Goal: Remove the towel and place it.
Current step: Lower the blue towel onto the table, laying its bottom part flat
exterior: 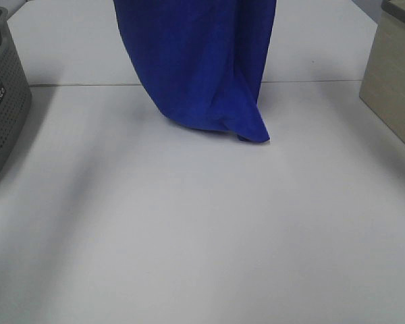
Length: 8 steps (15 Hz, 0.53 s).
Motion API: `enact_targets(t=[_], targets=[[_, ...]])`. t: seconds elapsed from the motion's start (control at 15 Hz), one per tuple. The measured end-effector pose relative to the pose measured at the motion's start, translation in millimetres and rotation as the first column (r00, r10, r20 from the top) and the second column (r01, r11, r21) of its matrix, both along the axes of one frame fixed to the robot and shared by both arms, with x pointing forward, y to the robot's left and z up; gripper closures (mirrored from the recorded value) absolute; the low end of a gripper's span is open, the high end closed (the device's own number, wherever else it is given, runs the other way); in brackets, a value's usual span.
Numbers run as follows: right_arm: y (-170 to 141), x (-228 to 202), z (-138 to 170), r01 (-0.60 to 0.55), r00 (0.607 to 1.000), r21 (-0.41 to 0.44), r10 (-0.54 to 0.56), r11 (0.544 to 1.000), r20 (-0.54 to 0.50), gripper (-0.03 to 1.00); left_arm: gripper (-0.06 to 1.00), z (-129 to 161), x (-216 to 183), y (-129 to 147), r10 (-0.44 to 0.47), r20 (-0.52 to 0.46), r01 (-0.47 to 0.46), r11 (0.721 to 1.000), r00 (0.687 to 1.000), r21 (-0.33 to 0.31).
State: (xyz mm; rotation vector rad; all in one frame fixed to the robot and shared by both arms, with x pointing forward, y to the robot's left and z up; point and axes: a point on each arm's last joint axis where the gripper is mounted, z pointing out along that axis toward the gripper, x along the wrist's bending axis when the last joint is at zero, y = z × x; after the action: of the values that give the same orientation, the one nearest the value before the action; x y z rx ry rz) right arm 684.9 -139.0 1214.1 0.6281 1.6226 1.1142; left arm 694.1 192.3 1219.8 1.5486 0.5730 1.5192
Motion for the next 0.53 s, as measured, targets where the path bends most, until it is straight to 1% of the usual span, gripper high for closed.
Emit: enact_targets(t=[0.13, 0.27, 0.33, 0.4, 0.53], targets=[[1.9, 9.9, -2.3, 0.015, 0.994, 0.023, -0.018, 1.0, 0.11, 0.95, 0.94, 0.1, 14.1, 0.8, 0.043, 0.049, -0.043, 0.999, 0.998, -0.02], [3.2, 16.9, -4.7, 0.025, 0.98, 0.045, -0.034, 0.999, 0.195, 0.95, 0.94, 6.1, 27.6, -0.7, 0.059, 0.106, -0.053, 0.997, 0.993, -0.058], [4.3, 21.1, -8.2, 0.028, 0.974, 0.054, -0.04, 0.998, 0.222, 0.95, 0.94, 9.0, 33.4, -2.1, 0.062, 0.134, -0.052, 0.996, 0.989, -0.079], [4.2, 29.2, -11.2, 0.034, 0.967, 0.066, -0.05, 0.997, 0.25, 0.95, 0.94, 14.3, 41.2, -3.1, 0.072, 0.185, -0.053, 0.993, 0.98, -0.105], [-0.9, 41.4, -7.9, 0.045, 0.955, 0.1, -0.072, 0.994, 0.287, 0.95, 0.94, 10.8, 53.1, -4.9, 0.083, 0.228, -0.055, 0.99, 0.97, -0.126]])
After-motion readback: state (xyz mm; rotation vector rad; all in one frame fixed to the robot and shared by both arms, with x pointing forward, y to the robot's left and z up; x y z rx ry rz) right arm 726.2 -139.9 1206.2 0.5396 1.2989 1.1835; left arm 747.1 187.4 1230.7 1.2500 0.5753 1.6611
